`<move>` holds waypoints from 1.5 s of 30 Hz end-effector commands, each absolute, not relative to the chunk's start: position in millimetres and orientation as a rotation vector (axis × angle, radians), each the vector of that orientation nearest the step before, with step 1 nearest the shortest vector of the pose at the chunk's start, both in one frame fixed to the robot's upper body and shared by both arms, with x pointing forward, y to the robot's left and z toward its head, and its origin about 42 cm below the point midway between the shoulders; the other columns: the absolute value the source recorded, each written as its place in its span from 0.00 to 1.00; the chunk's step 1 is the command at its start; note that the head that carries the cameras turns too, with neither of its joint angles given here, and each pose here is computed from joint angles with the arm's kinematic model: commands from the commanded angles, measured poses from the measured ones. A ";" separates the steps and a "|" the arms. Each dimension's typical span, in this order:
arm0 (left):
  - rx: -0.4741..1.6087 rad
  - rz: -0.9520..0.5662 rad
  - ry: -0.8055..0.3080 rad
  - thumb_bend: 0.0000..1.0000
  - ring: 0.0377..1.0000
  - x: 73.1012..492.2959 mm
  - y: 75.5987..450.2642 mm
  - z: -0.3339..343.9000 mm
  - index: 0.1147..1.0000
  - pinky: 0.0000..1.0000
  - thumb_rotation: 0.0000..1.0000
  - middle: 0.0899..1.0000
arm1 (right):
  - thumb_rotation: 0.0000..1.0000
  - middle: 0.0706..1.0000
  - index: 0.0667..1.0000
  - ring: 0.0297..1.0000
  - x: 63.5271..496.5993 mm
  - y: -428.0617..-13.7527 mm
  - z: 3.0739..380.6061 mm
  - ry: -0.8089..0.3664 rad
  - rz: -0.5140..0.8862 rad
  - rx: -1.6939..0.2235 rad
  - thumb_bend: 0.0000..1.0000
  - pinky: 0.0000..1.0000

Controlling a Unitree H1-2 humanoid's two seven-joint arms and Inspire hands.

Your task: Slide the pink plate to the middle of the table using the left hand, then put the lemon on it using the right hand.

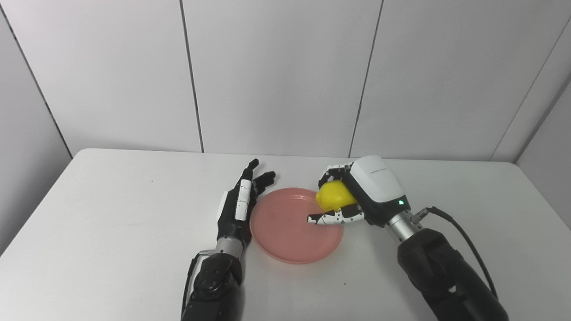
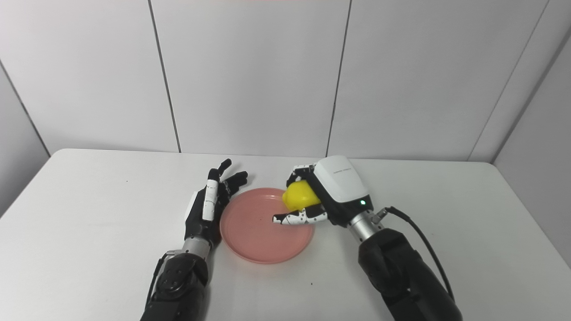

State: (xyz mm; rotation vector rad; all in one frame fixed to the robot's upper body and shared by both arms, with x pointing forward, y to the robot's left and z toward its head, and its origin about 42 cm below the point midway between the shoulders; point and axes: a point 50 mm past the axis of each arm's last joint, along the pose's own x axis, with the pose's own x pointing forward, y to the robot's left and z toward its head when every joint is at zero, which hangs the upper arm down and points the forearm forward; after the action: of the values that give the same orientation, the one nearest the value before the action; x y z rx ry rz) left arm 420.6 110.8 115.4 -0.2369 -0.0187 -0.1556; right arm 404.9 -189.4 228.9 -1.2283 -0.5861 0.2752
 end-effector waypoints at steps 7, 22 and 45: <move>-0.228 -0.123 0.164 0.91 0.79 398.6 115.6 68.3 0.88 0.93 0.93 0.72 | 0.54 0.28 0.42 0.23 425.5 -157.5 262.2 -0.678 0.340 -1.303 0.57 0.18; -0.242 -0.122 0.164 0.91 0.82 409.7 113.6 68.9 0.88 0.98 0.92 0.71 | 0.56 0.33 0.49 0.27 463.3 -130.6 252.1 -0.633 0.429 -1.329 0.60 0.23; -0.228 -0.136 0.142 0.88 0.82 424.9 106.7 79.3 0.89 0.94 0.94 0.72 | 0.59 0.43 0.50 0.39 480.7 -119.7 253.4 -0.560 0.505 -1.354 0.60 0.33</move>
State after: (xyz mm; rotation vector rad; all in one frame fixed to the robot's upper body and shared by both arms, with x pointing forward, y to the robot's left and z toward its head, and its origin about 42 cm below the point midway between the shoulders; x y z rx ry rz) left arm 443.6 103.0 119.7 -0.2288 -0.0277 -0.1592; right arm 472.1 -128.5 213.8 -1.3587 -0.4556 0.5451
